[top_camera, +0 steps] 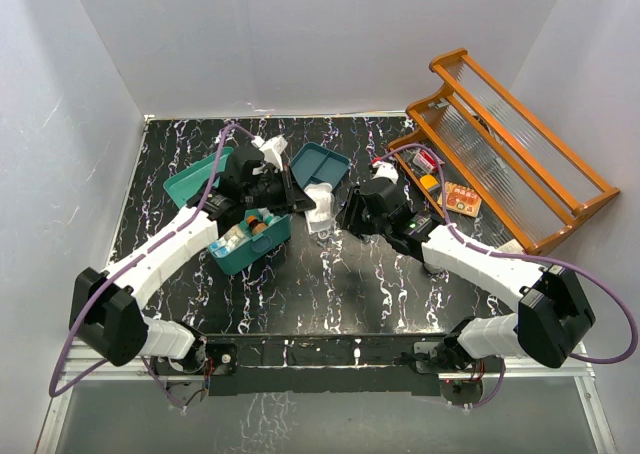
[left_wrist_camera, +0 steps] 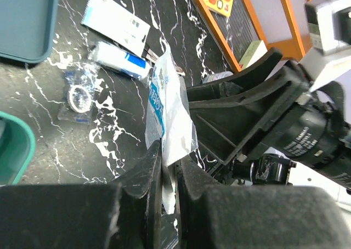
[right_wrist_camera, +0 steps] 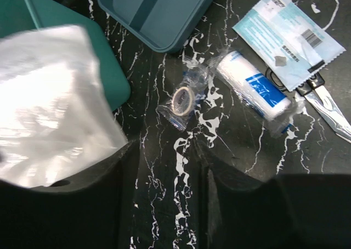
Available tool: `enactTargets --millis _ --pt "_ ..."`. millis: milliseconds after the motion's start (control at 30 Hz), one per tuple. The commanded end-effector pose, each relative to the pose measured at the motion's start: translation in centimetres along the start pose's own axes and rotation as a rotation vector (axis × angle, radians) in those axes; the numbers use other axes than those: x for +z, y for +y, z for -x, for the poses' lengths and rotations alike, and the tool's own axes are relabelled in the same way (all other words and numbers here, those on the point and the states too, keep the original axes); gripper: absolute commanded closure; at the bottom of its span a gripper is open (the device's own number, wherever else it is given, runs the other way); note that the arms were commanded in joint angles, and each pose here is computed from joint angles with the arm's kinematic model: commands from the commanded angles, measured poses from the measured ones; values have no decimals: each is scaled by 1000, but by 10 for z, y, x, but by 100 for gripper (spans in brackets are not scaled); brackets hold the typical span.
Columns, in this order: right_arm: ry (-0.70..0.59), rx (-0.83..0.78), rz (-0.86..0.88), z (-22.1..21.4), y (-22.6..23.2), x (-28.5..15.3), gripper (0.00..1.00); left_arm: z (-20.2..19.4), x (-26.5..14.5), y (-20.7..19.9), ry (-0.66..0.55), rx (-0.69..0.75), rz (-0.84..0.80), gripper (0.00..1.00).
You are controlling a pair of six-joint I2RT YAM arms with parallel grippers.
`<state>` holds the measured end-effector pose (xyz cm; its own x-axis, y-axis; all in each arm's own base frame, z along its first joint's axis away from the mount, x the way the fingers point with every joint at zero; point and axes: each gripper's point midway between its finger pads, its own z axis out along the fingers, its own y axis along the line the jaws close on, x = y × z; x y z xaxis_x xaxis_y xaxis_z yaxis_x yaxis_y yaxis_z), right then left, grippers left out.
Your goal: Organize the medicine kit
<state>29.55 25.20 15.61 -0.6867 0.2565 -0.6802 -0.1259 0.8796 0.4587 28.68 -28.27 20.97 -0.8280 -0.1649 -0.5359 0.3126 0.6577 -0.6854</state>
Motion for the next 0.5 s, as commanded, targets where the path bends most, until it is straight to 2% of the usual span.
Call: enactTargets --millis 0,100,467 --pt "-90 11 24 34 15 -12 57 23 -35 2 -78 58 95 100" --pt "-105 3 42 40 21 -14 54 33 -52 21 -102 40 180 100" --pt "-56 -12 38 31 23 3 53 65 -128 65 -189 -79 322 100"
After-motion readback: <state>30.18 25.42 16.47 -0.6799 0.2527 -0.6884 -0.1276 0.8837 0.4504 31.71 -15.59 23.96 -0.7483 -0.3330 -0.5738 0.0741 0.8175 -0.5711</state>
